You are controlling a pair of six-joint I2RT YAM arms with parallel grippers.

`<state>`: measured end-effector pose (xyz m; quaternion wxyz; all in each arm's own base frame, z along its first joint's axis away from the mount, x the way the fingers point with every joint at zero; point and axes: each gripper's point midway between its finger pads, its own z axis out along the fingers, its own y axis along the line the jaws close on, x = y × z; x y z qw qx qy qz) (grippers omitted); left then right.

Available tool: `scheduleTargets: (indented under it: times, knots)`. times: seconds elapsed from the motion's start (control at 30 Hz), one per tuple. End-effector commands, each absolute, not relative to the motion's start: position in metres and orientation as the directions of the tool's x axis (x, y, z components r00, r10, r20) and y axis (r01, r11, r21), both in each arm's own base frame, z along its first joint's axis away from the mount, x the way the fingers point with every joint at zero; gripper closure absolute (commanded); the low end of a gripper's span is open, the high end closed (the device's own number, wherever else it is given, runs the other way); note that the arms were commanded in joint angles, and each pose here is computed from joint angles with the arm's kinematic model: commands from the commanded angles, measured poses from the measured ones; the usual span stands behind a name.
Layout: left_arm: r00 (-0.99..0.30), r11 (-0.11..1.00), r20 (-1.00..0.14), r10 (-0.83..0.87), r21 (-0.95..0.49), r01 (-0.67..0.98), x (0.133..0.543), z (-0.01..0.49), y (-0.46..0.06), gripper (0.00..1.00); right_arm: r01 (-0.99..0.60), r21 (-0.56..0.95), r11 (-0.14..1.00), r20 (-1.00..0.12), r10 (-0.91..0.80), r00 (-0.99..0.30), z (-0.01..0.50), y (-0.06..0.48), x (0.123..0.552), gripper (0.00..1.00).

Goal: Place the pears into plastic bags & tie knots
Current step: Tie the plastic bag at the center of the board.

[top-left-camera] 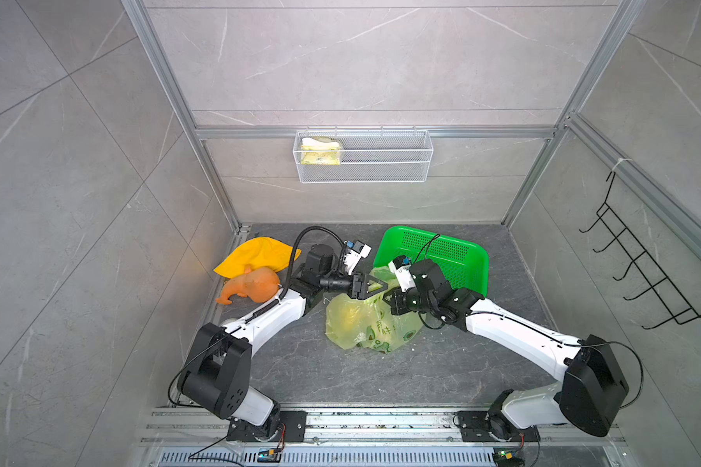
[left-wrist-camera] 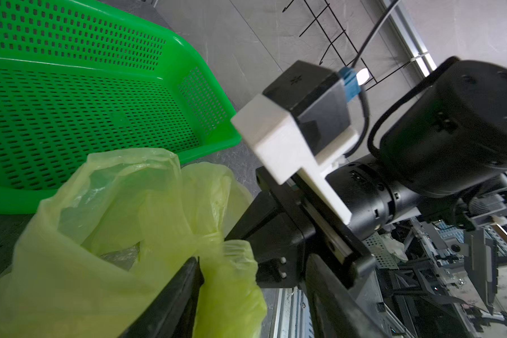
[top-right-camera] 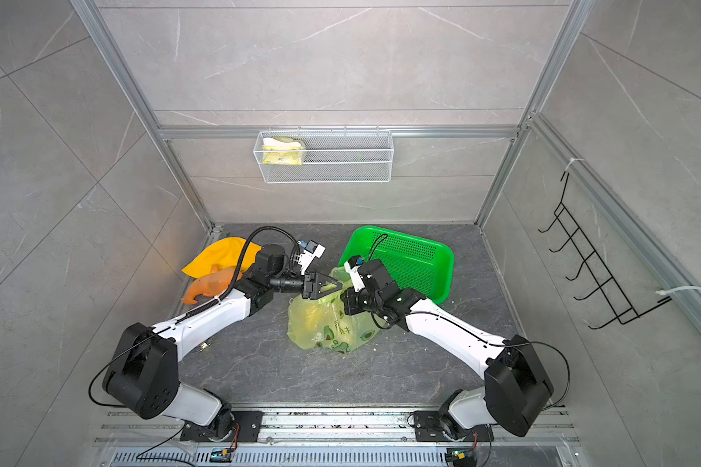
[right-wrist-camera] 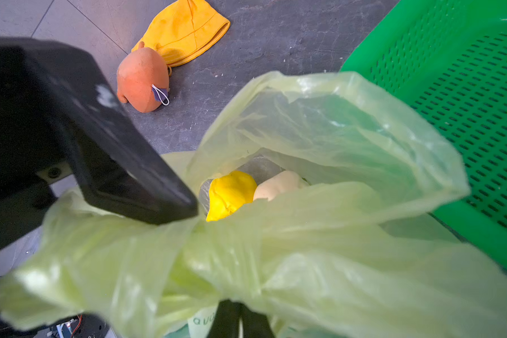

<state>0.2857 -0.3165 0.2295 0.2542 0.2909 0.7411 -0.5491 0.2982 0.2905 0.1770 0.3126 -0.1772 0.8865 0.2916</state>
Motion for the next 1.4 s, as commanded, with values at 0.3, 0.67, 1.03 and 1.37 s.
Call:
scheduleTargets:
  times: [0.3,0.67,1.03,1.37]
  knots:
    - [-0.693,0.29,-0.655,0.302,-0.629,0.721,0.282,0.194,-0.32,1.0,-0.475,0.388,0.79,-0.63,-0.148,-0.762,0.16,0.277,0.293,1.0]
    - [-0.321,0.53,-0.913,0.252,-0.148,0.835,0.295,0.238,-0.302,1.0,-0.311,0.629,0.712,-0.511,0.077,-0.856,0.253,0.259,0.252,0.22]
    - [-0.233,0.524,-0.947,0.222,-0.086,0.848,0.294,0.25,-0.31,1.0,0.058,0.92,0.387,-0.119,0.418,-0.901,0.253,0.292,0.27,0.17]
    - [-0.229,0.489,-0.946,0.228,-0.092,0.867,0.284,0.249,-0.316,1.0,0.049,0.971,0.233,-0.077,0.504,-0.86,0.253,0.307,0.301,0.17]
